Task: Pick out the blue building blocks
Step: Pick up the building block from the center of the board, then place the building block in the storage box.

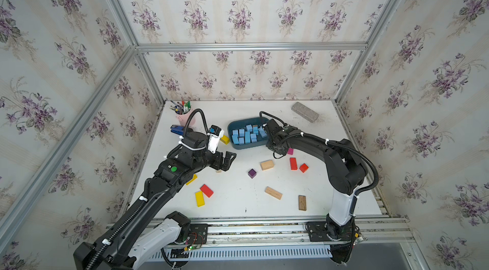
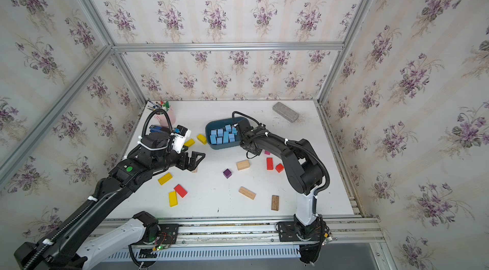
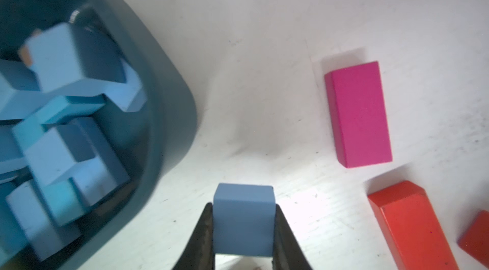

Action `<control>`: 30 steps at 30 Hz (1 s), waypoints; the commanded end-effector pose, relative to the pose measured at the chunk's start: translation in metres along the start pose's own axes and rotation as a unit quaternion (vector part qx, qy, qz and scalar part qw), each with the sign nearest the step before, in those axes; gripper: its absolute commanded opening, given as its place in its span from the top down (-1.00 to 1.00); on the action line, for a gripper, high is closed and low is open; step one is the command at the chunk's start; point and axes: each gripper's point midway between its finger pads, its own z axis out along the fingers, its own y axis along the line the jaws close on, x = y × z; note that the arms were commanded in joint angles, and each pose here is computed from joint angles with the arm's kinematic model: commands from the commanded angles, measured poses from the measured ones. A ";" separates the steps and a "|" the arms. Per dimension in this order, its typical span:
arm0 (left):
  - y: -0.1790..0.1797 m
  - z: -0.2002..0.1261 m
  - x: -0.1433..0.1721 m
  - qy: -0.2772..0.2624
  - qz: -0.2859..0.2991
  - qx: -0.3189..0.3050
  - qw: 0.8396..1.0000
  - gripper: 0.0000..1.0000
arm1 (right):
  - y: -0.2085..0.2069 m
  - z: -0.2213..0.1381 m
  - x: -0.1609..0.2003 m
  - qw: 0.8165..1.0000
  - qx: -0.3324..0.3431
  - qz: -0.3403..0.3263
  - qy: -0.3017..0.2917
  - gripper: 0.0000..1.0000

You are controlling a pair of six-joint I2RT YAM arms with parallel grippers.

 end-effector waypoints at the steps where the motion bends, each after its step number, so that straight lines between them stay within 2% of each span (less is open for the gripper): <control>1: 0.001 -0.001 -0.004 -0.009 0.010 -0.003 1.000 -0.99 | 0.010 -0.015 -0.015 0.999 -0.007 -0.027 -0.022 0.63; 10: 0.006 -0.004 -0.004 -0.016 0.013 -0.019 1.000 -0.99 | 0.089 -0.021 -0.035 0.989 -0.061 -0.136 -0.020 0.63; 17: 0.006 -0.004 -0.004 -0.015 0.012 -0.020 1.000 -0.99 | 0.132 0.001 -0.021 0.979 -0.067 -0.191 0.009 0.56; 24: 0.007 -0.004 -0.003 -0.016 0.012 -0.021 1.000 -0.99 | 0.145 0.022 -0.006 0.975 -0.064 -0.212 0.029 0.48; 30: 0.008 -0.005 -0.003 -0.017 0.012 -0.023 1.000 -0.98 | 0.143 0.034 0.001 0.973 -0.053 -0.219 0.043 0.18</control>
